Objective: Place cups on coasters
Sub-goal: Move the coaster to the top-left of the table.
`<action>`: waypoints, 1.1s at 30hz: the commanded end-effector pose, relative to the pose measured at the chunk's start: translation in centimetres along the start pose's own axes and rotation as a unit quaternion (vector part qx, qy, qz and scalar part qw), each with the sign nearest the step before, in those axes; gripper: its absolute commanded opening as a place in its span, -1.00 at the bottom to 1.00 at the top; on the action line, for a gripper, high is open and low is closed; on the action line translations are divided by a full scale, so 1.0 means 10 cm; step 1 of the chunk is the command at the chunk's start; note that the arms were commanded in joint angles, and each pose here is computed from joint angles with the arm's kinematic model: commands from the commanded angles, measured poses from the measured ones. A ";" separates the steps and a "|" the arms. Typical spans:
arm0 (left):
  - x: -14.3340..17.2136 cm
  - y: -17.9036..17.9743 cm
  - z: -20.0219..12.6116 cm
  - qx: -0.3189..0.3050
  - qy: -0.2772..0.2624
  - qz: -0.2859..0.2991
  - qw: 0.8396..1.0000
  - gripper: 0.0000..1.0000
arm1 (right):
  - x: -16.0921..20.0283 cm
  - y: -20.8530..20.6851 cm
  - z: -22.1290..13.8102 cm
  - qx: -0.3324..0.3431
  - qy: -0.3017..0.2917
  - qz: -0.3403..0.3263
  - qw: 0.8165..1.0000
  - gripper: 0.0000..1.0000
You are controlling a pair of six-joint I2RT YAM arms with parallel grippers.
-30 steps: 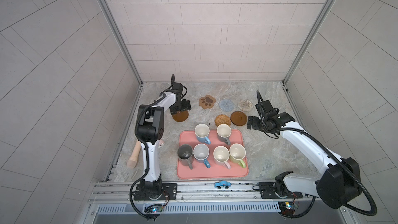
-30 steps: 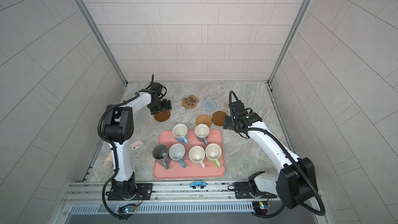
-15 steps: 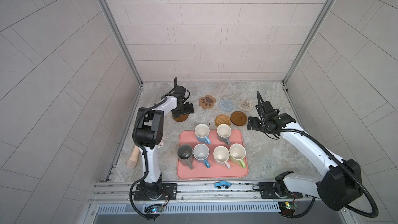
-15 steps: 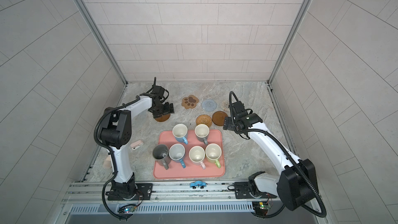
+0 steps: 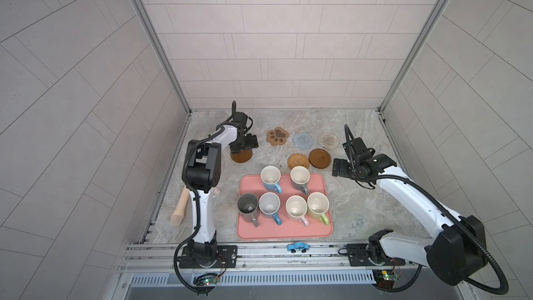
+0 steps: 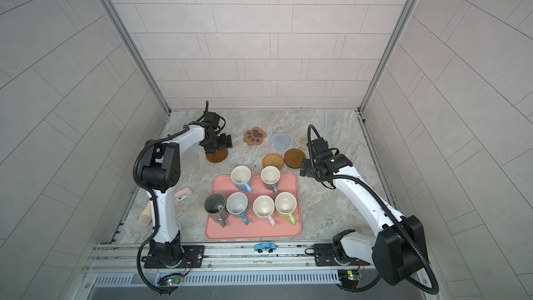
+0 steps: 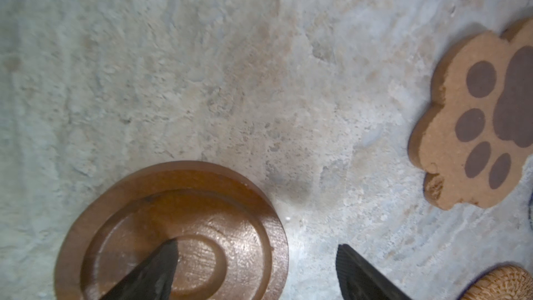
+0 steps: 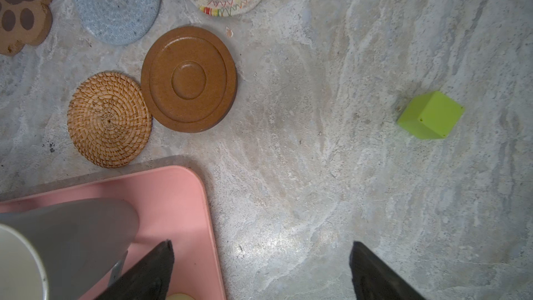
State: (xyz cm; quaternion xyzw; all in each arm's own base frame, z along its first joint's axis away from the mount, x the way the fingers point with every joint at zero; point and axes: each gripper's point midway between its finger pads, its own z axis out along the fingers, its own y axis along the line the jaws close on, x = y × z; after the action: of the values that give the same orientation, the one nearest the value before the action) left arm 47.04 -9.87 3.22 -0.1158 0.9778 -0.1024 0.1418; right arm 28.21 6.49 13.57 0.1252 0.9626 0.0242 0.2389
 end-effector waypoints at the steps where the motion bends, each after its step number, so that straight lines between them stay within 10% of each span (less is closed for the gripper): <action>1: 0.01 0.11 0.06 -0.022 0.014 0.004 1.000 0.87 | 0.00 -0.03 -0.05 0.006 -0.009 0.007 1.000 0.94; 33: -0.53 -0.05 0.33 -0.018 -0.009 0.005 1.000 0.87 | 0.02 -0.04 0.01 0.019 0.005 -0.007 1.000 0.94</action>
State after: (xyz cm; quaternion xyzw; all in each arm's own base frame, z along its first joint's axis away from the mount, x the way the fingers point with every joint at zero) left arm 53.17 -9.95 3.31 -0.1066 0.9756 -0.0918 0.1686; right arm 28.20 6.56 13.41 0.1260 0.9631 0.0217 0.2369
